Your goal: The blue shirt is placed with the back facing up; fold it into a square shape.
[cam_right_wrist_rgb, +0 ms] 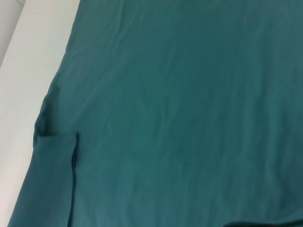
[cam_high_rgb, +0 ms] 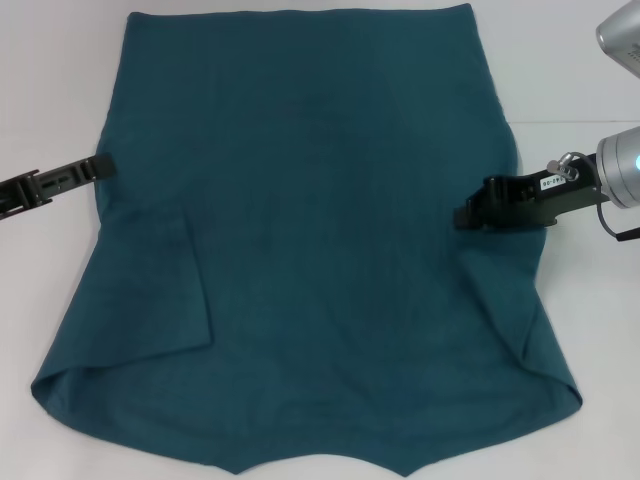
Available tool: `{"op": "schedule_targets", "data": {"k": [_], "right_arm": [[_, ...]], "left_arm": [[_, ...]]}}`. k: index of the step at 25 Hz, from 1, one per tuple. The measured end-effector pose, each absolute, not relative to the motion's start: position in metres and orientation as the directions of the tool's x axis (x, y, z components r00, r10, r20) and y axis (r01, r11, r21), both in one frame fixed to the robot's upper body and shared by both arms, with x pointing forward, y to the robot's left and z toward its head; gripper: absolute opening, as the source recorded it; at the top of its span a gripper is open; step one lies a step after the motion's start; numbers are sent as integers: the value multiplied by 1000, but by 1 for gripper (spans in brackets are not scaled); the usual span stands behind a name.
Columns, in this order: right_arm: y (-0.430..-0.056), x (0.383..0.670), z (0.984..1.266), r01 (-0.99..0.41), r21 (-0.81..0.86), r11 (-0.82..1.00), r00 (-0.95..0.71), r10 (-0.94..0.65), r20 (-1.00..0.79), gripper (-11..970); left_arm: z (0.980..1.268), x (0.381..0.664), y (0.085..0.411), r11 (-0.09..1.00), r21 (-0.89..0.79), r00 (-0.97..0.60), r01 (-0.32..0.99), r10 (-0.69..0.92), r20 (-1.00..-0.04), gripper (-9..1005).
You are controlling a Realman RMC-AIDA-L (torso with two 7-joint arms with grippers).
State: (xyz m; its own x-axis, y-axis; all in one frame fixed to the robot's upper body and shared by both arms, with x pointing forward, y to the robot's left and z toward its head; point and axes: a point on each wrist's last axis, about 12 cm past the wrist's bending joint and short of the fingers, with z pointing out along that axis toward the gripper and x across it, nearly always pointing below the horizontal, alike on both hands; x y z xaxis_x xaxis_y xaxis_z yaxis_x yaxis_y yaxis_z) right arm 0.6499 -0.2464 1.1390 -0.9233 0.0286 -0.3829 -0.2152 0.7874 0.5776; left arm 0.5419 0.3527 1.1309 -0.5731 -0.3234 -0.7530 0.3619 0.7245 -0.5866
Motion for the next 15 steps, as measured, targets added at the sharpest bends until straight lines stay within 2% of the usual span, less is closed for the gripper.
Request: {"op": "schedule_targets", "data": {"k": [5,10,13,15], "right_arm": [[-244,651,1136,-199,595,778,-924,54,-379,29],[-239,649,1136,-210,641,738,-924,64,-376,241],[-244,647,1137,-218,643,734,-925,55,-377,476],[-254,645,1139,-220,615,757,-927,34,-374,540]], "left_arm": [[1130,540,355,726,-589,-570,354,-332,-752,916],[1129,539,356,727,-593,-572,347,-338,-748,915],[1128,538,357,722,-600,-569,344,-348,-745,915],[1127,537,358,717,-607,-571,343,-354,-741,915]]}}
